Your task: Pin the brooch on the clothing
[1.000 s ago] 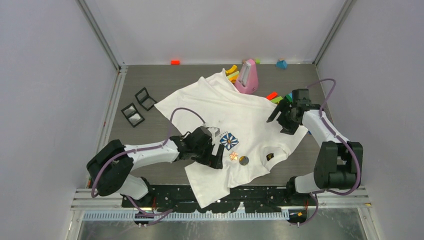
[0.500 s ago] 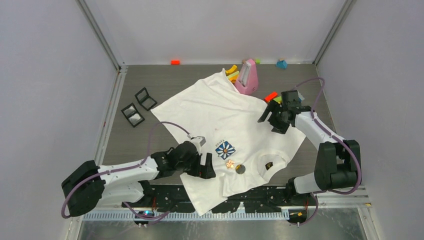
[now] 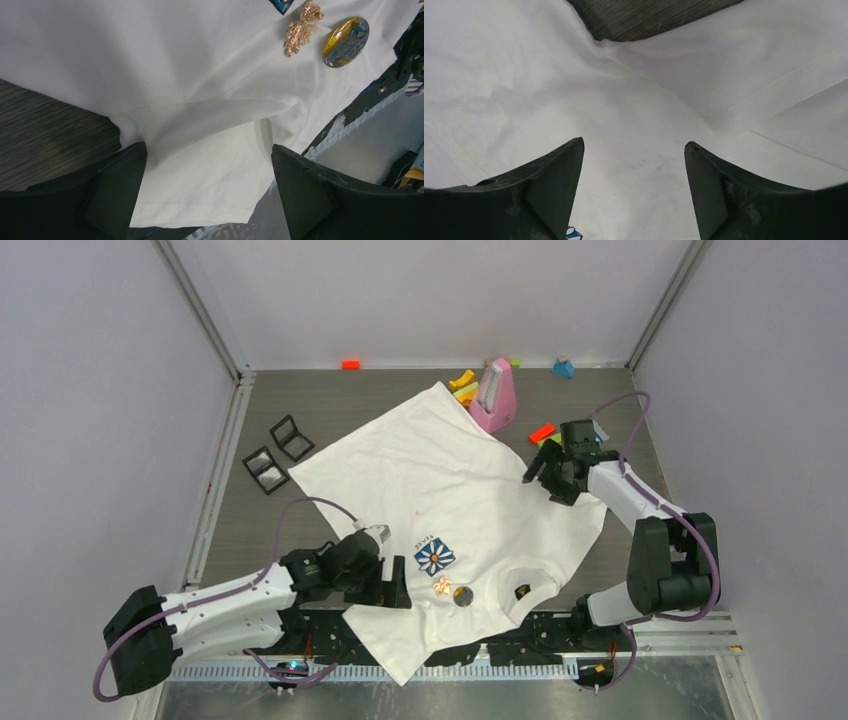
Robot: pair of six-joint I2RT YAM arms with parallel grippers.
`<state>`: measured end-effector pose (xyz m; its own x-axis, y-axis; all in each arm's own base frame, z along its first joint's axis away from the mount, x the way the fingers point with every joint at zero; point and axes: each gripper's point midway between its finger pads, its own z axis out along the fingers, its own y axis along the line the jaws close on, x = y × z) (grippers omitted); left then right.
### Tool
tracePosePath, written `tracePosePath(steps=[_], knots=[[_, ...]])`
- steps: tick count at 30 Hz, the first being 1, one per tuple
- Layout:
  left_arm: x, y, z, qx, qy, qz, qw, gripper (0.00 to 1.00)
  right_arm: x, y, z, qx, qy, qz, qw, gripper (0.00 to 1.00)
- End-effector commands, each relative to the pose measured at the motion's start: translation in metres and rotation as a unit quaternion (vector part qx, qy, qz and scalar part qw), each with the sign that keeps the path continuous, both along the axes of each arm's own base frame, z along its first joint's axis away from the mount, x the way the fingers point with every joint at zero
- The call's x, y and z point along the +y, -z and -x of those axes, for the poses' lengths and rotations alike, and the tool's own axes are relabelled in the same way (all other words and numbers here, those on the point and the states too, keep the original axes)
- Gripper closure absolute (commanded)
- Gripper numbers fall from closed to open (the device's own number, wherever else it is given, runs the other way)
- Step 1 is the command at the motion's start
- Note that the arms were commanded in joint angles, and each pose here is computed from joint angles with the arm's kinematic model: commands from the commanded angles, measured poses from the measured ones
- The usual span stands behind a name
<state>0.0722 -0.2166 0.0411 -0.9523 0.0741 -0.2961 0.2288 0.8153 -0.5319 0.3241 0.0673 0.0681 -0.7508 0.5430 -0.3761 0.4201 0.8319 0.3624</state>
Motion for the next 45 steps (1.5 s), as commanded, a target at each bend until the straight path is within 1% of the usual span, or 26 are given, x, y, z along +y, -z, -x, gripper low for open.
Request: tracePosePath(steps=[1,4,8,11,14,16,18,23,24,25,26,28,29,32,37,41,45], knots=[[0.007,-0.012,0.001,0.006,0.003,-0.037,0.999,0.00,-0.033,-0.010,-0.008,-0.011,0.030,0.091,0.995,0.22],[-0.005,-0.028,-0.011,-0.017,0.012,-0.029,0.999,0.00,-0.047,-0.003,0.003,0.007,0.041,0.129,0.991,0.25],[-0.020,-0.040,-0.027,-0.043,0.017,-0.023,0.999,0.00,-0.057,0.006,0.013,0.024,0.047,0.155,0.986,0.28],[-0.034,-0.045,-0.031,-0.043,0.021,0.001,0.999,0.00,-0.057,0.014,0.015,0.035,0.040,0.157,0.986,0.33],[-0.040,-0.039,-0.032,-0.037,0.021,0.006,0.999,0.00,-0.051,0.028,0.016,0.050,0.030,0.144,0.988,0.37],[-0.043,-0.035,-0.031,-0.031,0.022,0.009,0.999,0.00,-0.050,0.036,0.017,0.062,0.028,0.143,0.987,0.43],[-0.045,-0.032,-0.030,-0.026,0.023,0.013,0.999,0.00,-0.051,0.039,0.017,0.069,0.028,0.143,0.987,0.57],[-0.035,-0.012,-0.019,0.000,0.027,-0.005,1.000,0.00,-0.061,0.033,0.011,0.065,0.039,0.168,0.983,0.74],[-0.031,-0.007,-0.016,0.007,0.028,-0.010,1.000,0.00,-0.065,0.032,0.010,0.068,0.039,0.177,0.981,0.81],[-0.027,-0.002,-0.012,0.015,0.030,-0.019,0.999,0.00,-0.069,0.029,0.006,0.066,0.042,0.181,0.980,0.86],[-0.021,0.004,-0.007,0.023,0.032,-0.027,0.999,0.00,-0.074,0.023,0.001,0.063,0.042,0.194,0.978,0.94],[-0.011,0.013,0.001,0.036,0.035,-0.041,0.998,0.00,-0.083,0.013,-0.007,0.061,0.041,0.213,0.974,0.99],[-0.006,0.017,0.005,0.043,0.036,-0.046,0.997,0.00,-0.089,0.011,-0.009,0.064,0.037,0.222,0.972,0.99],[0.005,0.025,0.014,0.052,0.041,-0.060,0.996,0.00,-0.103,-0.009,-0.031,0.043,0.041,0.244,0.968,0.99],[0.012,0.032,0.021,0.067,0.048,-0.072,0.994,0.00,-0.121,-0.015,-0.067,0.039,0.031,0.284,0.958,1.00],[0.014,0.034,0.025,0.078,0.052,-0.077,0.993,0.00,-0.136,-0.012,-0.098,0.044,0.035,0.329,0.943,1.00],[0.015,0.033,0.026,0.080,0.050,-0.077,0.993,0.00,-0.140,-0.017,-0.128,0.026,0.031,0.344,0.938,1.00]])
